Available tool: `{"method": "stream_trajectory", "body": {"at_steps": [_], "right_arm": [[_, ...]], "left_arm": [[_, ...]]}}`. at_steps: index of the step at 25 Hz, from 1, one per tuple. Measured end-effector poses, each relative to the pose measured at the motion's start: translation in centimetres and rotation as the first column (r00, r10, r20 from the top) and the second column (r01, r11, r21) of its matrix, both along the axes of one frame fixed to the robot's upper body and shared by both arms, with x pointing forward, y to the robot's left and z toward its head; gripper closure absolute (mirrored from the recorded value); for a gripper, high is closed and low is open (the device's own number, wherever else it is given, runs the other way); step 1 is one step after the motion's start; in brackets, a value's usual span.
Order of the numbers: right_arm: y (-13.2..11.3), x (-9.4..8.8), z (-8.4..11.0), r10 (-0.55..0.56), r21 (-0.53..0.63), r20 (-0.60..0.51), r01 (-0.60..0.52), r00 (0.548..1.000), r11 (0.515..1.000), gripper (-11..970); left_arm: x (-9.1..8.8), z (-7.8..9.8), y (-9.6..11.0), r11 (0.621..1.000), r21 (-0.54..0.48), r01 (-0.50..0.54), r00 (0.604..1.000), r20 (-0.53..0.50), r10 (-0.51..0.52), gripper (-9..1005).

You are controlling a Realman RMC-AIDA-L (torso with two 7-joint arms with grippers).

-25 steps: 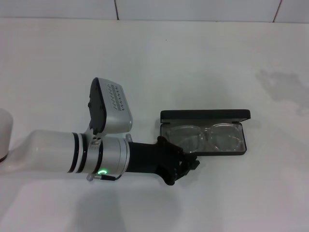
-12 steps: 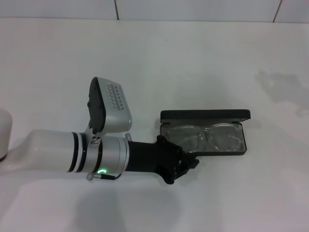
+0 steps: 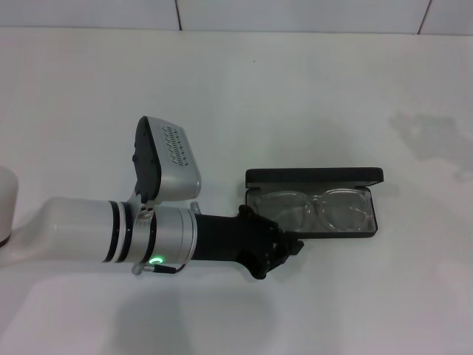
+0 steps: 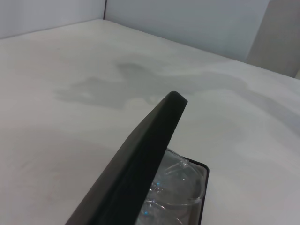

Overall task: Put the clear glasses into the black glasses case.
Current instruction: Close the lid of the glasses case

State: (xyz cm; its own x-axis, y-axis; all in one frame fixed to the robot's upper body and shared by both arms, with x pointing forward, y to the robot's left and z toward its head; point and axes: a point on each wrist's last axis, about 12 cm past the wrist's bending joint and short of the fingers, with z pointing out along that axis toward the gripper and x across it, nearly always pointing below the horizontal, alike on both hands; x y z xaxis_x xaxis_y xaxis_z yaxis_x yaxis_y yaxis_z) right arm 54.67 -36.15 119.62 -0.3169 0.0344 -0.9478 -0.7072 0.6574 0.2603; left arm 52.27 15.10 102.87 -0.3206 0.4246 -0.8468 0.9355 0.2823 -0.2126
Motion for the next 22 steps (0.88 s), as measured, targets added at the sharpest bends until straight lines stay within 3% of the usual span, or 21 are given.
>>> {"method": "stream_trajectory", "body": {"at_steps": [22], "right_arm": [[-0.14,-0.25,-0.34,0.007,0.015,-0.007,-0.007,1.0,1.0,834]], "left_arm": [[0.41,0.26,0.08,1.0,0.006,-0.008,1.0,0.02,0.008,871]]}}
